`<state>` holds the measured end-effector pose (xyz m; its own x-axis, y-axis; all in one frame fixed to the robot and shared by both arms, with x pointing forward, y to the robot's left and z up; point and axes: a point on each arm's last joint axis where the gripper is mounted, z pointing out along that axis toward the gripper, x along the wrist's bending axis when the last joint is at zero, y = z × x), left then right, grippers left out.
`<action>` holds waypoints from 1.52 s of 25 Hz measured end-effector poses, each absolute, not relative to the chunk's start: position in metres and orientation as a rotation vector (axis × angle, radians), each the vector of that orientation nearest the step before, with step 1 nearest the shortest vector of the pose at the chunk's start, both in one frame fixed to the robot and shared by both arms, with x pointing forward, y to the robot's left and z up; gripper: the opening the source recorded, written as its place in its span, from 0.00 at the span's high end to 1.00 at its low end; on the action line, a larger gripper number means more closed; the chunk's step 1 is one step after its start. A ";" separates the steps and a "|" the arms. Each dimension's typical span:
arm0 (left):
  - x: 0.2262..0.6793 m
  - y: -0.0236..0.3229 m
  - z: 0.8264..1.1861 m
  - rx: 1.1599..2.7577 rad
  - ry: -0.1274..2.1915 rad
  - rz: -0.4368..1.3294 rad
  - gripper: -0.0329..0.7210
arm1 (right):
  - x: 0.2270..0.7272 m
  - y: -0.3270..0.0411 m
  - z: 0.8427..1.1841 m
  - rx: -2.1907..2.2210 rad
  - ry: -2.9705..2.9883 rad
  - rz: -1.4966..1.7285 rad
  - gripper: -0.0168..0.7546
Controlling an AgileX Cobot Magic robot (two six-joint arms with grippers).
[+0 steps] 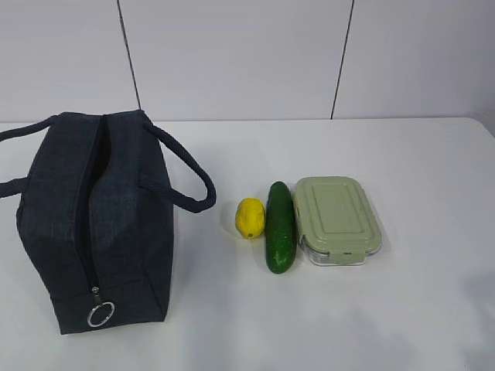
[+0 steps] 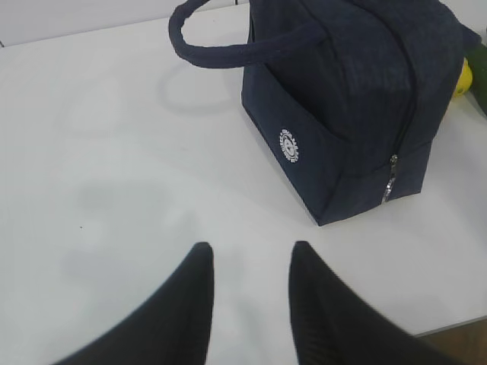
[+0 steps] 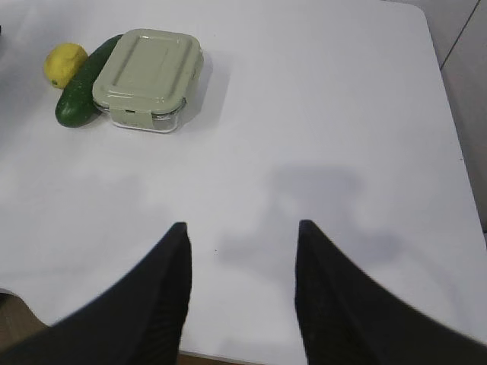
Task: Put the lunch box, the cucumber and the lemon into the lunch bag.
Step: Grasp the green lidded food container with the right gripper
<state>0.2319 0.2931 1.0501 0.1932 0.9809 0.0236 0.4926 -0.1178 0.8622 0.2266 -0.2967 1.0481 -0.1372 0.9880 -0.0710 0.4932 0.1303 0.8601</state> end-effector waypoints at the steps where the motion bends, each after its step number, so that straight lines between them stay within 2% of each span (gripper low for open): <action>1: 0.232 0.293 1.050 1.723 1.397 0.827 0.63 | 0.227 -0.297 1.048 1.445 1.723 0.920 0.55; 8: 0.232 0.293 1.050 1.723 1.397 0.827 0.63 | 0.243 -0.292 1.068 1.608 1.737 0.962 0.54; 18: 0.232 0.293 1.050 1.723 1.397 0.827 0.63 | 0.311 -0.279 1.109 1.634 1.890 0.970 0.53; 38: 0.232 0.293 1.050 1.723 1.397 0.827 0.63 | 0.447 -0.252 1.130 1.526 2.196 1.128 0.52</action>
